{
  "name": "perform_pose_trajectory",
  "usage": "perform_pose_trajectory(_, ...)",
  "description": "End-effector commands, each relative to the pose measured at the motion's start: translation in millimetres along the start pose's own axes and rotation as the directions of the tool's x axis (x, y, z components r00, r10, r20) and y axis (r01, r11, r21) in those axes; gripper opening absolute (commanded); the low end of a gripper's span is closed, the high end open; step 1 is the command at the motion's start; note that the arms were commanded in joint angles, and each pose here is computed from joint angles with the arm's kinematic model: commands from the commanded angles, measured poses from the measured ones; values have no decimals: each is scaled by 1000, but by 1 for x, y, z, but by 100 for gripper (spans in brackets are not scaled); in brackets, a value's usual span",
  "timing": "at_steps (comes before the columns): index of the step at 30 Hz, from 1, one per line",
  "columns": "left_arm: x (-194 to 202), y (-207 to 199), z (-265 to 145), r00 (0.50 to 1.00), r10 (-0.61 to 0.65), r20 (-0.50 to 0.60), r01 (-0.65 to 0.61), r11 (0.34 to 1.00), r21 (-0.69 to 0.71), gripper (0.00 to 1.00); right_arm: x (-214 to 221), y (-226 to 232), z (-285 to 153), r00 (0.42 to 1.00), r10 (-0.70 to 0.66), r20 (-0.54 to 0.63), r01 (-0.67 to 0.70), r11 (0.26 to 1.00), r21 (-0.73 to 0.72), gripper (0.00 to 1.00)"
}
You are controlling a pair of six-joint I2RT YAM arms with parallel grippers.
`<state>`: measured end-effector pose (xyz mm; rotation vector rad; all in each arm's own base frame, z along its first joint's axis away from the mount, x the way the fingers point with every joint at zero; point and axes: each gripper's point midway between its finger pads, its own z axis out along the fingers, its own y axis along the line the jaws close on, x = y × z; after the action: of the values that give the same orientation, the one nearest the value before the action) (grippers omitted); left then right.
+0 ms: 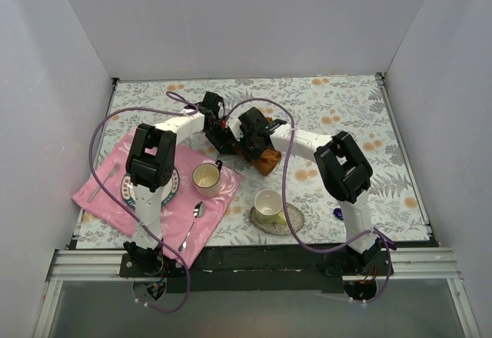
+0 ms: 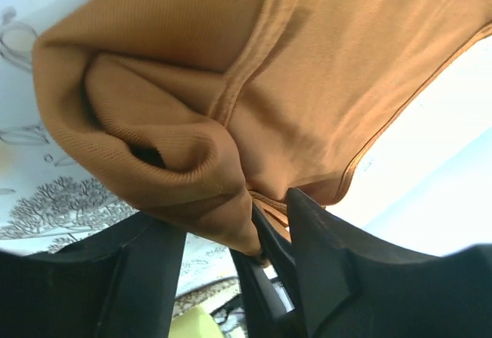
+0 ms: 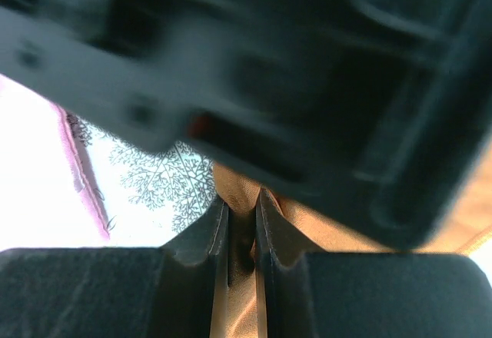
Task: Fold the napkin, place the utensils inside, and roll it up
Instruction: Roll the napkin with the utensil
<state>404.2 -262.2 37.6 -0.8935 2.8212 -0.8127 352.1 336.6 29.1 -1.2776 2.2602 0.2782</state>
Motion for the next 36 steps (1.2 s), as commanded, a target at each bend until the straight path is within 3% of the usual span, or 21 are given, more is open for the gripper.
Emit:
perform_pose_trajectory(1, -20, -26, -32, 994, 78, 80, -85, 993, 80, 55, 23, 29, 8, 992, 97, -86, -116, 960, -255, 1)
perform_pose_trajectory(6, -23, -30, -45, 994, 55, 98, -66, 992, 107, 57, 30, 38, 9, 966, 221, -134, -257, 876, -409, 1)
perform_pose_trajectory(14, -22, -24, -58, 987, 23, 157, -44, 990, 134, 58, 35, 32, 10, 897, 388, -212, -439, 721, -536, 1)
perform_pose_trajectory(21, 4, -21, -32, 997, 38, 66, -46, 992, 116, 61, 33, 32, 11, 815, 492, -305, -561, 544, -624, 1)
perform_pose_trajectory(26, 4, -12, -24, 996, 27, 87, -32, 998, 51, 61, 36, 19, 15, 746, 571, -343, -636, 459, -621, 1)
perform_pose_trajectory(36, 3, 9, 6, 997, 24, 67, -18, 996, -89, 57, 35, 11, 18, 714, 606, -352, -651, 389, -651, 1)
